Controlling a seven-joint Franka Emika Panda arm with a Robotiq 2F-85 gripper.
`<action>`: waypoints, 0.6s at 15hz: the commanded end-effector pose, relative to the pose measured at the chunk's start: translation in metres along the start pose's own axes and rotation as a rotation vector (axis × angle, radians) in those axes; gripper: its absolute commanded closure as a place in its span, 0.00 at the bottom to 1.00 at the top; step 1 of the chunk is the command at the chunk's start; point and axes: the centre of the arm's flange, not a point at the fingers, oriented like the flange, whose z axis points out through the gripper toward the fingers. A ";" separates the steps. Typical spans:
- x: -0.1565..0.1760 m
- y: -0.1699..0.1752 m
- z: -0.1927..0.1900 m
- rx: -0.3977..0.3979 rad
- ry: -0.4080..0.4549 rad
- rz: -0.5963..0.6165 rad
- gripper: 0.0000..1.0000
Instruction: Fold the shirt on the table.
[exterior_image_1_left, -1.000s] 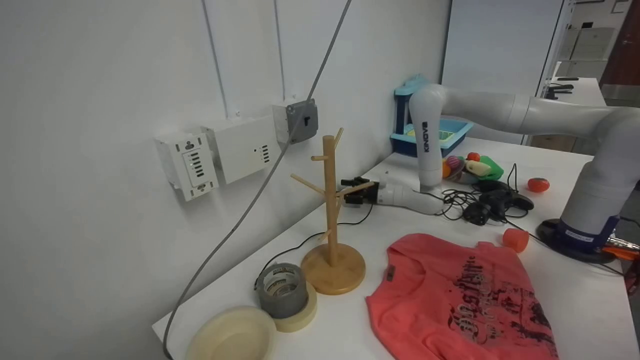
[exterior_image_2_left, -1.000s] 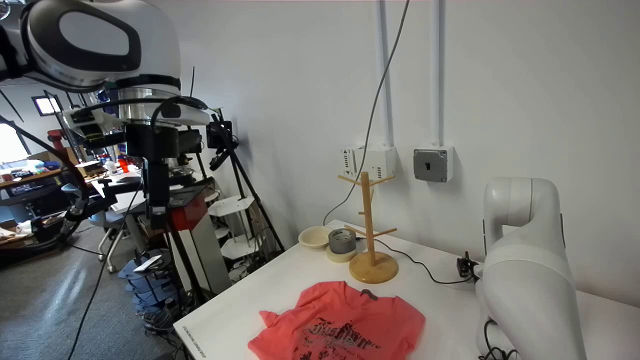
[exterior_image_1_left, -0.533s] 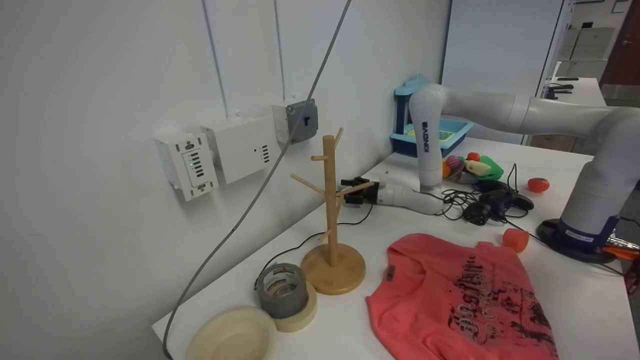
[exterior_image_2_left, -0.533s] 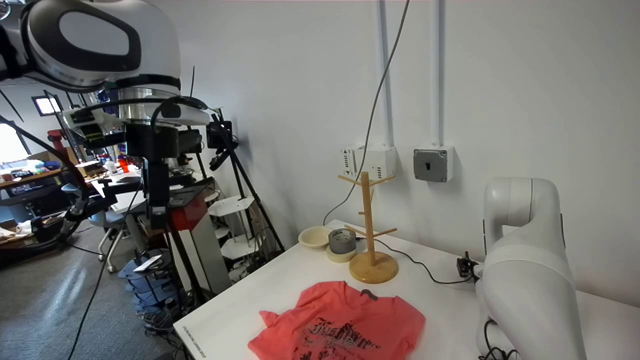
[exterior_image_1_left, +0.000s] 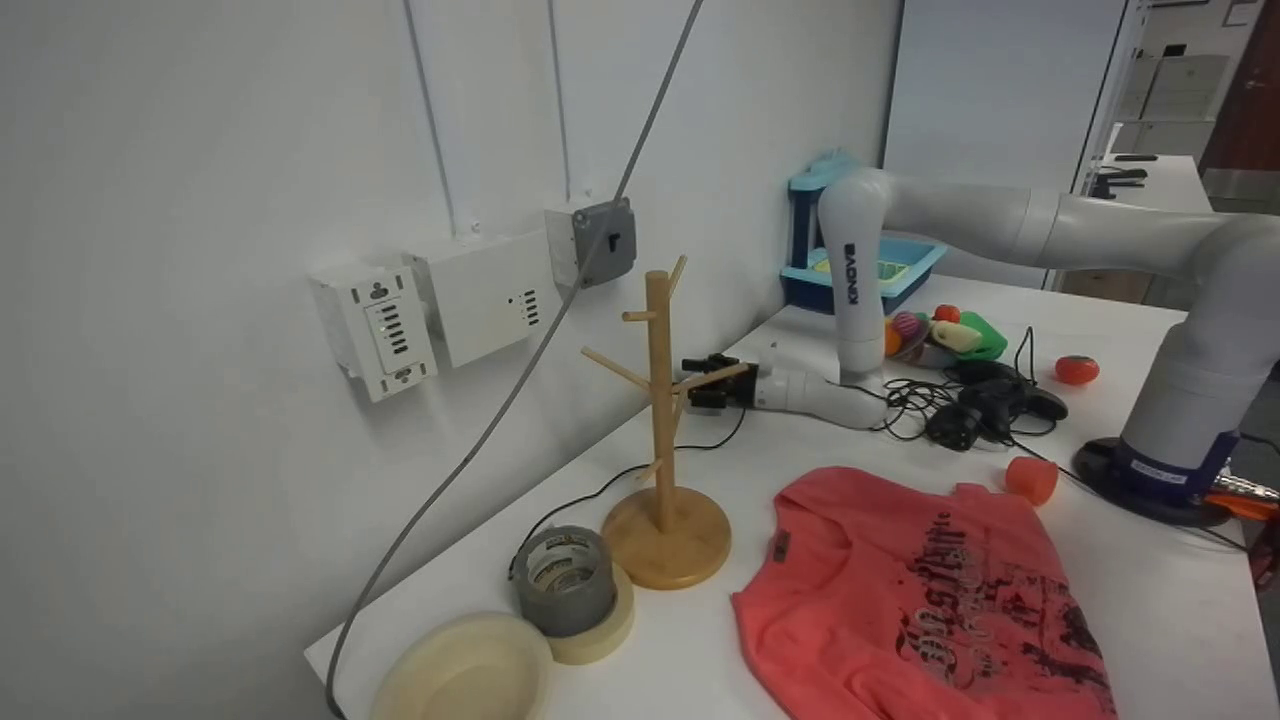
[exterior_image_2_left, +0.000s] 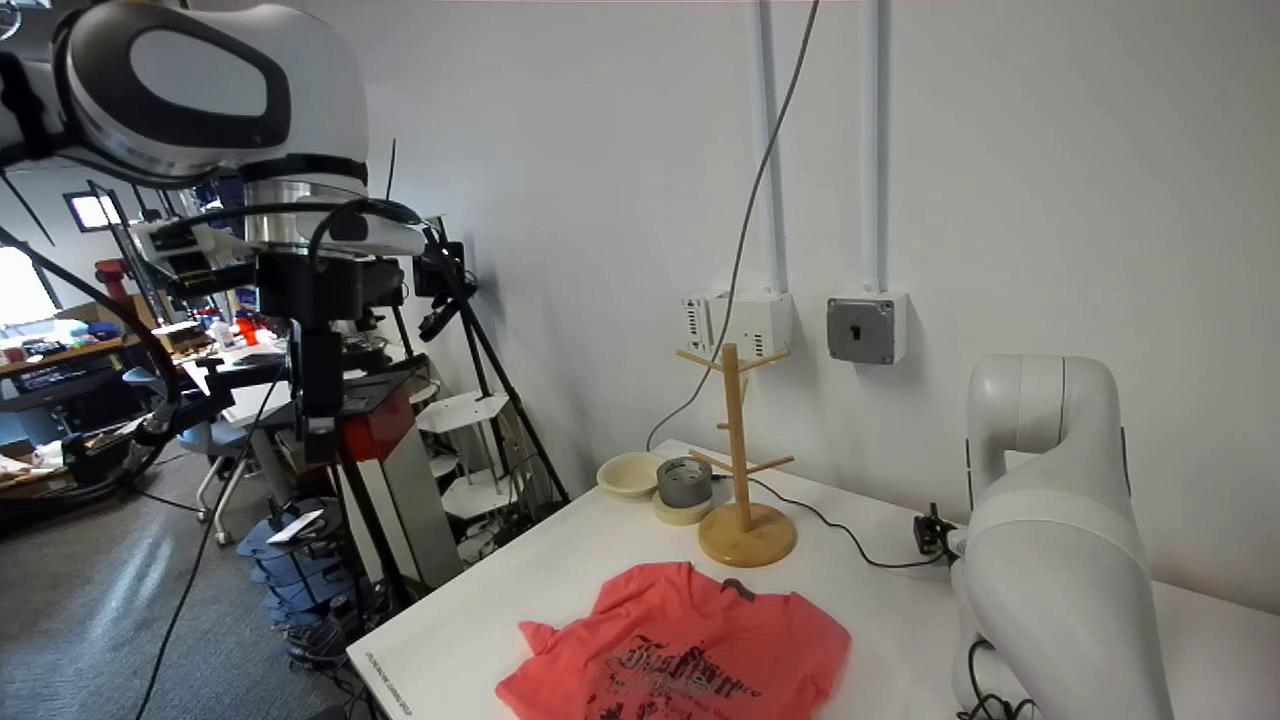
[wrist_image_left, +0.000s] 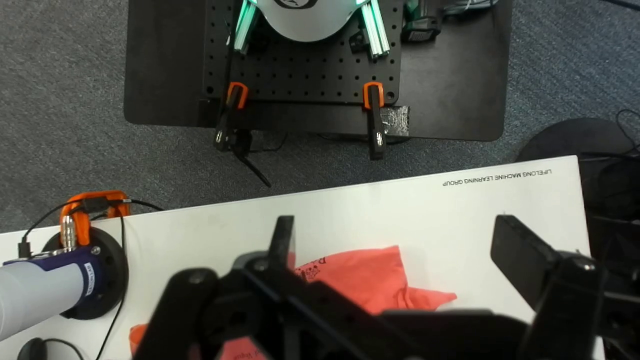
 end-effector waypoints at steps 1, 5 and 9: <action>0.010 0.004 0.006 0.020 0.016 0.016 0.00; 0.029 0.007 0.017 0.054 0.043 0.018 0.00; 0.054 0.014 0.032 0.093 0.099 0.060 0.00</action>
